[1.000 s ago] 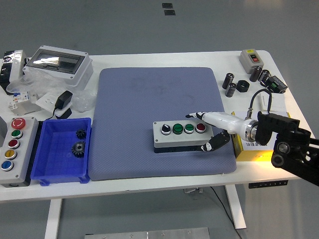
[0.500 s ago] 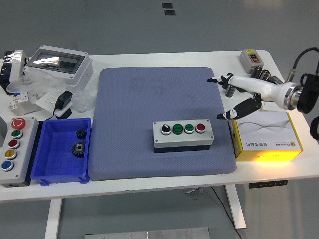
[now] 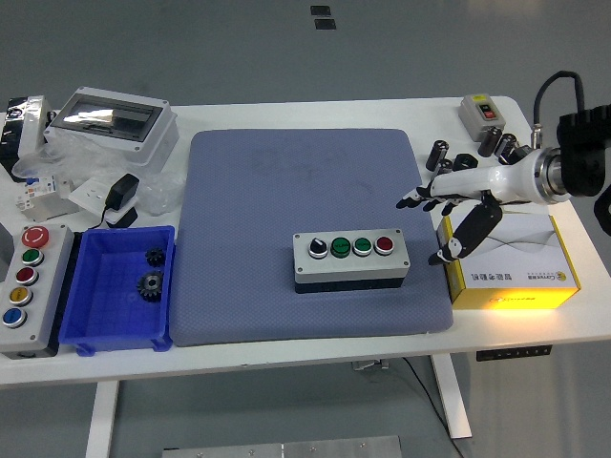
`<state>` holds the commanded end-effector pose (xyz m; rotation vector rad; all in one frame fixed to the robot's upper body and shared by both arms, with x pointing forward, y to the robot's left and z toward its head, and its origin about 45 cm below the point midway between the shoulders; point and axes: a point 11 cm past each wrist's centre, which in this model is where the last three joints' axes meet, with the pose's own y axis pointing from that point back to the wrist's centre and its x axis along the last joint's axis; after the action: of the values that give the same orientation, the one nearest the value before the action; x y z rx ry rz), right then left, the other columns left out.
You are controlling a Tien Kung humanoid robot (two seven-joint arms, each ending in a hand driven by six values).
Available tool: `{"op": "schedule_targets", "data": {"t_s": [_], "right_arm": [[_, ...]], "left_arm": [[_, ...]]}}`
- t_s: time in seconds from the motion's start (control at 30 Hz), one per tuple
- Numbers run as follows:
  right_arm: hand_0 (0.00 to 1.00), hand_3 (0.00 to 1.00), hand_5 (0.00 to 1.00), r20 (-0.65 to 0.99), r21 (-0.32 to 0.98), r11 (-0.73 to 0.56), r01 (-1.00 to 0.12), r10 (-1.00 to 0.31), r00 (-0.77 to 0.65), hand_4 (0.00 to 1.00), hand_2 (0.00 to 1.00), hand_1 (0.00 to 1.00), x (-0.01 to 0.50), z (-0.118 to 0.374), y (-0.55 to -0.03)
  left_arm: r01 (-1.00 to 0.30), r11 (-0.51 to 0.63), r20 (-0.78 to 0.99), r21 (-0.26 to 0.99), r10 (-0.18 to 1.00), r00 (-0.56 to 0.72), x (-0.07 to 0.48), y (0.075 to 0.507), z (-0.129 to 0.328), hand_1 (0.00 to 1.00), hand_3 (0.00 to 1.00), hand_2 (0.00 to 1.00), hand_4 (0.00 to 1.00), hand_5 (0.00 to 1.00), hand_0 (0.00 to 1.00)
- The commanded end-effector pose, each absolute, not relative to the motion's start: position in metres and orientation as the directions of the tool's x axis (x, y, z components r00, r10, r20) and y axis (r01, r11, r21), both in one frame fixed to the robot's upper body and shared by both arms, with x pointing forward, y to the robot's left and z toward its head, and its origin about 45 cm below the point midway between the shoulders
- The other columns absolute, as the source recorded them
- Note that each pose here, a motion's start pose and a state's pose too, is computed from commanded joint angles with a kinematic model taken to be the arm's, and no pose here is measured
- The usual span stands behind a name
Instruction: Pick up the button,place it on the desk,press the button,press the button
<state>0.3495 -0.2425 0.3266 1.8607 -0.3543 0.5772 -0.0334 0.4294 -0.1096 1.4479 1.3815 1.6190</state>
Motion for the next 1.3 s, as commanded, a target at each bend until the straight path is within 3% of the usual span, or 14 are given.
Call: {"op": "schedule_targets", "data": {"t_s": [0.07,0.1,0.27,0.3,0.47,0.5,1.3], "right_arm": [[0.438,0.998,0.280,0.539,0.799,-0.345,-0.492,0.048,0.841,0.590,0.750,0.677,0.352,0.325,-0.239],[0.151,0.998,0.300,0.535,0.803,-0.344,-0.488,0.053,0.843,0.536,0.629,0.560,0.353,0.323,-0.237],[0.151,0.998,0.300,0.519,0.818,-0.334,-0.468,0.079,0.851,0.536,0.629,0.560,0.357,0.315,-0.227],[0.120,0.998,0.090,0.515,0.821,-0.332,-0.464,0.084,0.853,0.304,0.460,0.274,0.357,0.313,-0.226],[0.120,0.998,0.090,0.495,0.837,-0.321,-0.442,0.103,0.862,0.304,0.460,0.274,0.358,0.303,-0.220],[0.121,0.998,0.002,0.490,0.841,-0.318,-0.437,0.107,0.865,0.332,0.395,0.244,0.357,0.300,-0.220],[0.083,0.998,0.002,0.428,0.881,-0.256,-0.398,0.074,0.901,0.289,0.371,0.237,0.363,0.253,-0.228]], "left_arm": [[0.217,-0.313,0.364,0.924,0.894,-0.260,-0.033,0.430,-0.110,0.540,0.576,0.618,0.635,0.028,0.639],[0.217,-0.314,0.364,0.925,0.894,-0.260,-0.032,0.430,-0.109,0.538,0.577,0.618,0.635,0.030,0.638],[0.216,-0.315,0.365,0.924,0.894,-0.259,-0.031,0.431,-0.109,0.538,0.577,0.618,0.635,0.030,0.638],[0.216,-0.315,0.365,0.924,0.894,-0.258,-0.031,0.431,-0.109,0.539,0.577,0.618,0.635,0.031,0.638],[0.215,-0.315,0.365,0.924,0.895,-0.257,-0.031,0.431,-0.109,0.539,0.577,0.618,0.635,0.031,0.638],[0.215,-0.315,0.364,0.925,0.895,-0.257,-0.031,0.431,-0.109,0.538,0.577,0.618,0.635,0.029,0.638],[0.206,-0.314,0.361,0.927,0.897,-0.255,-0.029,0.431,-0.109,0.539,0.577,0.618,0.637,0.042,0.637]]}}
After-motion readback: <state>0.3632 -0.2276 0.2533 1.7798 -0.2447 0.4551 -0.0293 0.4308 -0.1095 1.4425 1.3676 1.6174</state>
